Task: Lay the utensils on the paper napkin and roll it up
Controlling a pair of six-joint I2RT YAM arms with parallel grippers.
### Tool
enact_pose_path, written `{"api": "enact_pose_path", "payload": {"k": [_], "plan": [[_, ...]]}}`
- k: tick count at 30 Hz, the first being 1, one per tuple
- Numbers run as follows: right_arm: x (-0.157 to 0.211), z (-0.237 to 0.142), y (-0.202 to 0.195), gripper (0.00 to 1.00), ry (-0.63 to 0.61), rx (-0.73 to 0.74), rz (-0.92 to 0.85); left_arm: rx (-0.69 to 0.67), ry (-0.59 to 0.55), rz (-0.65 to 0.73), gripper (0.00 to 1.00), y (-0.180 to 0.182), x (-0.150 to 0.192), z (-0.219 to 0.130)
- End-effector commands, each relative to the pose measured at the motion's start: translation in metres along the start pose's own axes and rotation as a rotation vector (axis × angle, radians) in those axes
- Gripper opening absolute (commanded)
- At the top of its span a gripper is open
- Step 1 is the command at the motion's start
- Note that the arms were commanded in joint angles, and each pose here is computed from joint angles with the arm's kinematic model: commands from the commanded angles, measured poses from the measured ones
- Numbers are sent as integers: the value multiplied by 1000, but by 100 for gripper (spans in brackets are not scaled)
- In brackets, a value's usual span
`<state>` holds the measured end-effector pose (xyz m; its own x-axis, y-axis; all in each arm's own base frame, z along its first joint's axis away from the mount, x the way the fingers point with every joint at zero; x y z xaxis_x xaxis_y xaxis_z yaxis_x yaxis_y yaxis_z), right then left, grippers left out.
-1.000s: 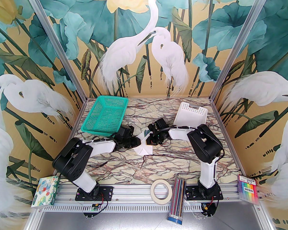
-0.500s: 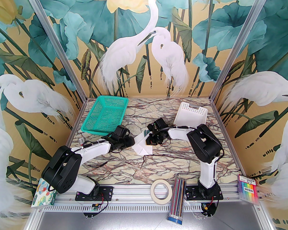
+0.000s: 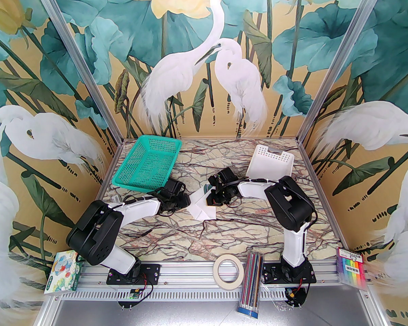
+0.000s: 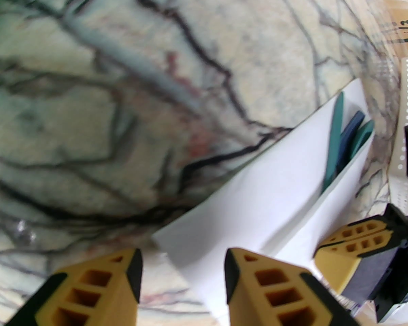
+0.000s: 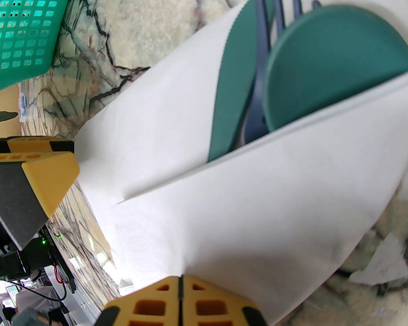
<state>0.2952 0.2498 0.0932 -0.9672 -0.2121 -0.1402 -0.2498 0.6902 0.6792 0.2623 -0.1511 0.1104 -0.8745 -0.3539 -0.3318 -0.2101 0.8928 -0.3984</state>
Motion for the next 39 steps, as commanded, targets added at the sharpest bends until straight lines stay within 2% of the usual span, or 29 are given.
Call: {"api": "enact_pose_path", "payload": {"k": [1, 6, 13, 25, 31, 36, 39], "plan": [[14, 13, -15, 9, 60, 91, 37, 42, 12, -11, 46, -5, -3, 9], [14, 12, -15, 9, 59, 92, 37, 129, 41, -11, 45, -11, -2, 12], [15, 13, -16, 8, 60, 96, 39, 228, 33, -13, 42, -19, -3, -3], [16, 14, -17, 9, 62, 96, 38, 275, 33, -95, 43, -14, 4, -4], [14, 14, -16, 9, 58, 95, 35, 182, 32, -129, 43, 2, 13, 4], [15, 14, -16, 9, 62, 96, 35, 317, 86, -184, 42, -5, 19, 4], [15, 13, -16, 9, 60, 96, 34, 326, 81, -188, 42, -5, 22, 2]]}}
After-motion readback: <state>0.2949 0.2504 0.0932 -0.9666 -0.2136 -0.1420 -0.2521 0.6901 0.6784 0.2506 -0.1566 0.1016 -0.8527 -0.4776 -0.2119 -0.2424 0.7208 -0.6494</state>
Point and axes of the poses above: each hand's point on the last joint's axis, 136 mm out from that joint toward the fingers, its own z axis out along the fingers, its own y axis along the line the jaws close on, x = y × z, the point moved 10 cm from there along -z, back along the fingers
